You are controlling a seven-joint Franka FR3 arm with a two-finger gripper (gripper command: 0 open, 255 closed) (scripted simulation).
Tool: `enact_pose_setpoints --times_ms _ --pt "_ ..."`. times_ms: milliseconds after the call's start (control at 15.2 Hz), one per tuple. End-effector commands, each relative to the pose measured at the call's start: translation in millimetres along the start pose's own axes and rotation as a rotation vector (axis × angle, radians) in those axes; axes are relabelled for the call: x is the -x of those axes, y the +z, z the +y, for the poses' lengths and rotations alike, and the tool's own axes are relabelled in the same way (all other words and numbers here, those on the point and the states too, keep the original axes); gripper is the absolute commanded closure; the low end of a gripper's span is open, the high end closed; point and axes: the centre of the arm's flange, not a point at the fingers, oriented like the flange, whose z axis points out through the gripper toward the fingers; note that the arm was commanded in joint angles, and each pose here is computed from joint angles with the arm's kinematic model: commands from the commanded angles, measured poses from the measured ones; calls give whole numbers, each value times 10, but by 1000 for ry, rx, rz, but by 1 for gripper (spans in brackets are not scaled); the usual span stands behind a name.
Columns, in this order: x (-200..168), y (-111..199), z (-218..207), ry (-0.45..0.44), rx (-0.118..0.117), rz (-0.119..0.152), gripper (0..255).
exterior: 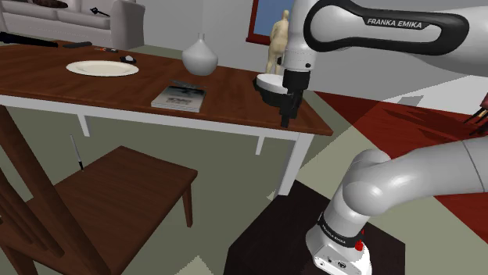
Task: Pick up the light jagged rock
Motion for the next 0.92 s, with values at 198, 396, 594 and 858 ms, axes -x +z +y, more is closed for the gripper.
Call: enact_pose_setpoints --times_ms 198,396,594,858 --pt "-358 -75 85 -37 -9 16 0" --pt "-717 -156 157 -75 -17 32 0" --pt "-1078 -241 217 -112 -26 47 0" --pt "-1560 -363 276 -162 -37 68 0"
